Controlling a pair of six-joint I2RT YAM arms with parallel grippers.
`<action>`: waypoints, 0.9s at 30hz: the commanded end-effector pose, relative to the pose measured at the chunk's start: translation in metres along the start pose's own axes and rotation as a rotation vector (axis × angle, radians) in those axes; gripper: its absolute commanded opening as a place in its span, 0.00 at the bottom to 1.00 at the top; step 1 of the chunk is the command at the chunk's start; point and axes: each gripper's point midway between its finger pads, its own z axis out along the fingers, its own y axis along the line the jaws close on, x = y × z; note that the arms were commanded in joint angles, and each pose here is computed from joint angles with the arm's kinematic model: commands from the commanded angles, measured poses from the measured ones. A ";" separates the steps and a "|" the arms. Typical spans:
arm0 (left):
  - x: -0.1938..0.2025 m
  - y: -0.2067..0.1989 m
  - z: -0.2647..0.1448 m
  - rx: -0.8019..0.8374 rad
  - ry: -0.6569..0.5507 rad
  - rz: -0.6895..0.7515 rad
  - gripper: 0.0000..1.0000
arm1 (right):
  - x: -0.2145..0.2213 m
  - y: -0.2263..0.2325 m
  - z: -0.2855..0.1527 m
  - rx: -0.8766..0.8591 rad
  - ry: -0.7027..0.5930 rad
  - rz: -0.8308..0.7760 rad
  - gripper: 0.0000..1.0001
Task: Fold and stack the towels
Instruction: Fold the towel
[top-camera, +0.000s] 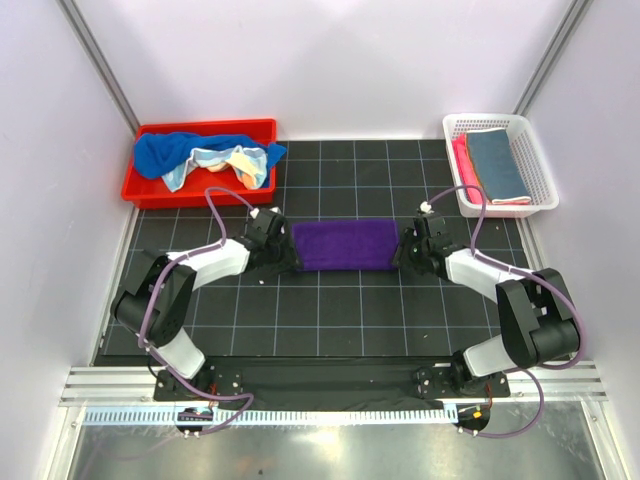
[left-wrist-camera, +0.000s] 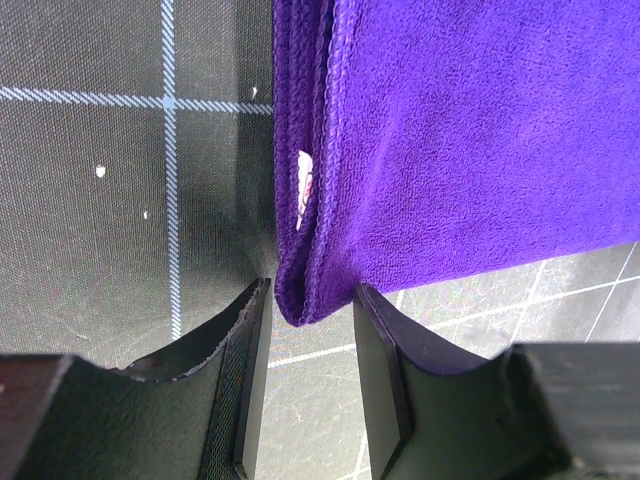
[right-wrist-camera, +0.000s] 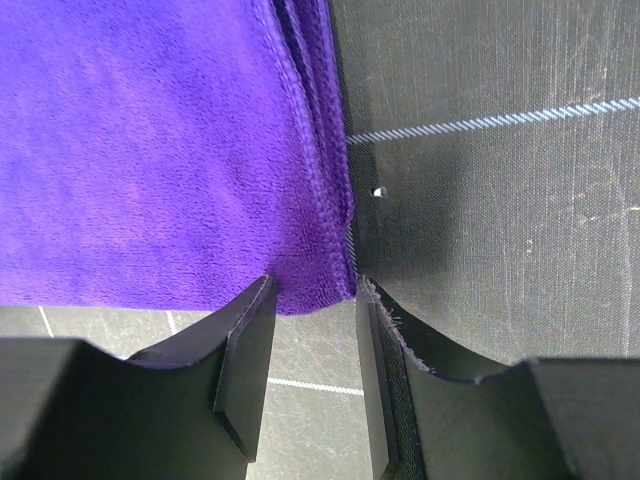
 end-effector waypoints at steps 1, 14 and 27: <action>-0.021 -0.018 -0.004 0.048 -0.066 0.003 0.41 | -0.003 0.003 0.002 -0.020 -0.019 0.016 0.45; -0.030 -0.018 -0.009 0.064 -0.089 -0.003 0.43 | -0.001 0.000 0.004 -0.017 -0.018 0.028 0.48; -0.035 -0.018 -0.007 0.063 -0.101 -0.004 0.43 | -0.004 0.002 0.005 -0.019 -0.022 0.039 0.47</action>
